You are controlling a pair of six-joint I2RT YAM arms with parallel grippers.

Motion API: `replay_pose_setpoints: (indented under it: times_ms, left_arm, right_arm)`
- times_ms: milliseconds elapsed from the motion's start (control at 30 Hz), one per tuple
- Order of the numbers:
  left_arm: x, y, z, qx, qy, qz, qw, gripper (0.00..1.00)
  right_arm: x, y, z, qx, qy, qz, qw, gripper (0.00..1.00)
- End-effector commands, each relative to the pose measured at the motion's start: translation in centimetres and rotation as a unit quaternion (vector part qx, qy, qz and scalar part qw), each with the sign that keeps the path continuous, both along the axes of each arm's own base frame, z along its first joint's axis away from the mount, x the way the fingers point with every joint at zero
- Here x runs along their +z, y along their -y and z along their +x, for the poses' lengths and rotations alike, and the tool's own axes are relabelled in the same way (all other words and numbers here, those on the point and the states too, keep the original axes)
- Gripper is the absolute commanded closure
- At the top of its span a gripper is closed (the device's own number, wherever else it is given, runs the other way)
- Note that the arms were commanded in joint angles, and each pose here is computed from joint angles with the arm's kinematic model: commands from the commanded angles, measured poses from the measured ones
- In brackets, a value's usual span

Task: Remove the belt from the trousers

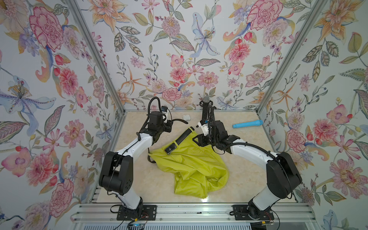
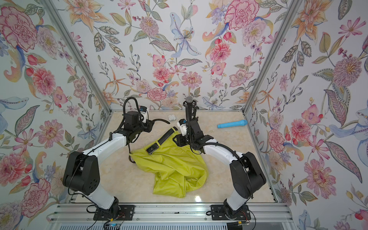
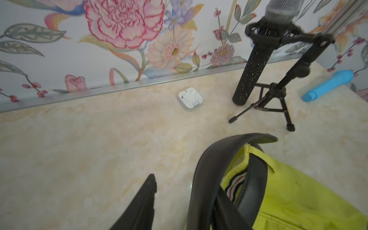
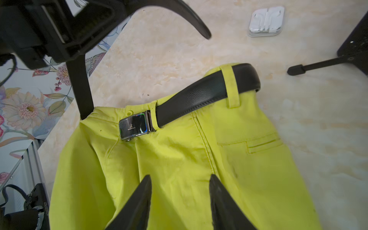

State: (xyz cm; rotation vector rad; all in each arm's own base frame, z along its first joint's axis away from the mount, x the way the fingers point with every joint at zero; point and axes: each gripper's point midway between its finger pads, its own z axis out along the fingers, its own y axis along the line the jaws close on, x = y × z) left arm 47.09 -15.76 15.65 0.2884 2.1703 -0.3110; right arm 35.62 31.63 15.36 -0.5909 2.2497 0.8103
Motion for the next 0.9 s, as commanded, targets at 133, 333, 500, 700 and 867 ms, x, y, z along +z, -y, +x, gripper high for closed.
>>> replay_pose_setpoints:
  times_ms: [133, 333, 500, 700, 867]
  left_arm:
    - [2.1, -2.1, -4.1, 0.001, 0.074, 0.062, 0.995, 0.34]
    - [1.5, -1.6, -8.3, -0.047, 0.085, 0.117, 0.988, 0.35]
    - [-1.0, 1.8, -10.4, -0.108, 0.034, 0.222, 0.969, 0.28]
    - [-6.7, 1.3, -11.7, -0.124, -0.073, 0.276, 0.950, 0.33]
    - [-11.6, -0.7, -12.2, -0.113, -0.154, 0.314, 0.930, 0.30]
  right_arm:
    - [-3.4, -2.4, -0.6, 0.044, -0.003, 0.010, 0.999, 0.49]
    - [-7.8, 0.0, -1.3, 0.018, -0.058, 0.033, 0.998, 0.49]
    - [-11.0, 2.6, -1.0, -0.020, -0.111, 0.025, 0.993, 0.48]
    - [-12.6, 4.1, -0.6, -0.044, -0.131, -0.006, 0.990, 0.48]
    - [-13.4, 4.5, -0.6, -0.049, -0.140, -0.017, 0.989, 0.48]
